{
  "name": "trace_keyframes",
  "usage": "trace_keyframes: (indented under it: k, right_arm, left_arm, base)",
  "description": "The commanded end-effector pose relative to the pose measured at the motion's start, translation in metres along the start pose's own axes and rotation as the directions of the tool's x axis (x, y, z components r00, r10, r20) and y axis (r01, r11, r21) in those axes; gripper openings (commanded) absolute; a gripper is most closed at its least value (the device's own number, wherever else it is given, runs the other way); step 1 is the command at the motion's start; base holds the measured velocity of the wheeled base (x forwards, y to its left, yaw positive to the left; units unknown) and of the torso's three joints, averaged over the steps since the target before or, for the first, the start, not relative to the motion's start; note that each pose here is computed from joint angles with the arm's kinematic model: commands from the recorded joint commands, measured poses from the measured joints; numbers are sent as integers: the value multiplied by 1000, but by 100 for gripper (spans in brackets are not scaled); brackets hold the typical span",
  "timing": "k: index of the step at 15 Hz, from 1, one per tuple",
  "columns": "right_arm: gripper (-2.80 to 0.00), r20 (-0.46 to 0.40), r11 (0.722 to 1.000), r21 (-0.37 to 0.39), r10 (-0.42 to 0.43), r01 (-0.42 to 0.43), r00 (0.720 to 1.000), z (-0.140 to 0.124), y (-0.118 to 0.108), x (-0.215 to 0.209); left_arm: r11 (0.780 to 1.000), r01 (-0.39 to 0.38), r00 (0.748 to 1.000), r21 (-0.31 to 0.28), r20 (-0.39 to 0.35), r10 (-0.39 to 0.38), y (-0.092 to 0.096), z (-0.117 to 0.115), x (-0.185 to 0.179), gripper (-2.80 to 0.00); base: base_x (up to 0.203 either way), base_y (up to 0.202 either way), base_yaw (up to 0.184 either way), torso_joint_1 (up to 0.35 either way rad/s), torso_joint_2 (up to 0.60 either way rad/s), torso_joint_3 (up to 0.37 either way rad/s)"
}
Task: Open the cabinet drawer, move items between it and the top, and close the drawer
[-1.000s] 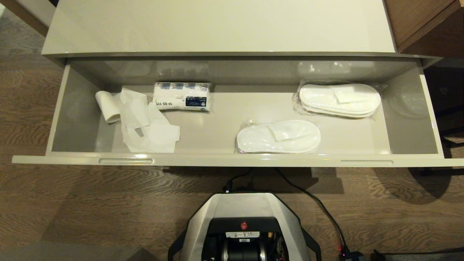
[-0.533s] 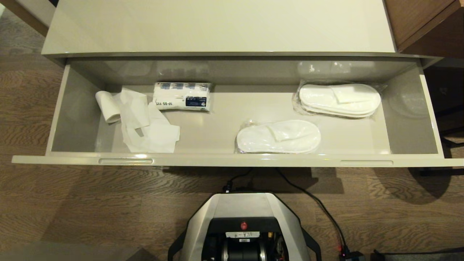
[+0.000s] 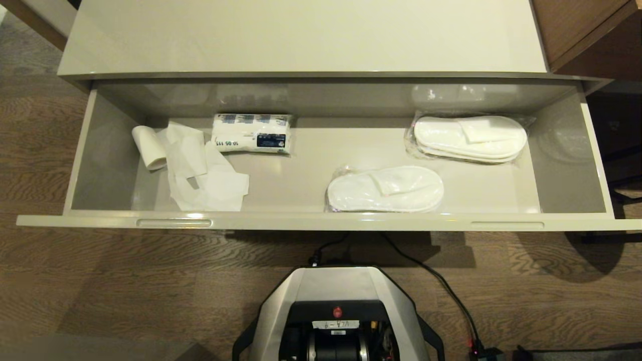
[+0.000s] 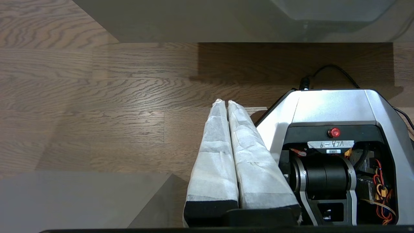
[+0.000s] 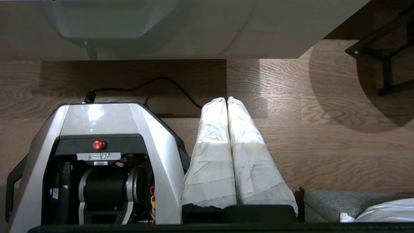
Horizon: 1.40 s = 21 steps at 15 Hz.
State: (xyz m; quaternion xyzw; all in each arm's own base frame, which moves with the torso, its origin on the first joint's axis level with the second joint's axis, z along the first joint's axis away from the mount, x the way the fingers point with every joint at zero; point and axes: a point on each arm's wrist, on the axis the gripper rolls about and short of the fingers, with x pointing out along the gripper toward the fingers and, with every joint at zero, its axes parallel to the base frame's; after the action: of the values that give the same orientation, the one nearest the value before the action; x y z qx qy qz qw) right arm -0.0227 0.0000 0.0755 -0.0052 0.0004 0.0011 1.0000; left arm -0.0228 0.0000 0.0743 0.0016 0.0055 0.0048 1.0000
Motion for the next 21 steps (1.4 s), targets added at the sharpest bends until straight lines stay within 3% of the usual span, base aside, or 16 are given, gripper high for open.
trace_keyframes:
  k: [1, 21]
  right_arm:
    - [-280, -2, 1000, 0, 1, -1, 1000, 0, 0, 0]
    - [-280, -2, 1000, 0, 1, -1, 1000, 0, 0, 0]
  left_arm:
    - [1000, -1, 1000, 0, -1, 1, 0, 0, 0, -280]
    - [1000, -1, 1000, 0, -1, 1, 0, 0, 0, -280]
  base:
    - [0, 0, 0, 0, 0, 0]
    - [0, 0, 0, 0, 0, 0]
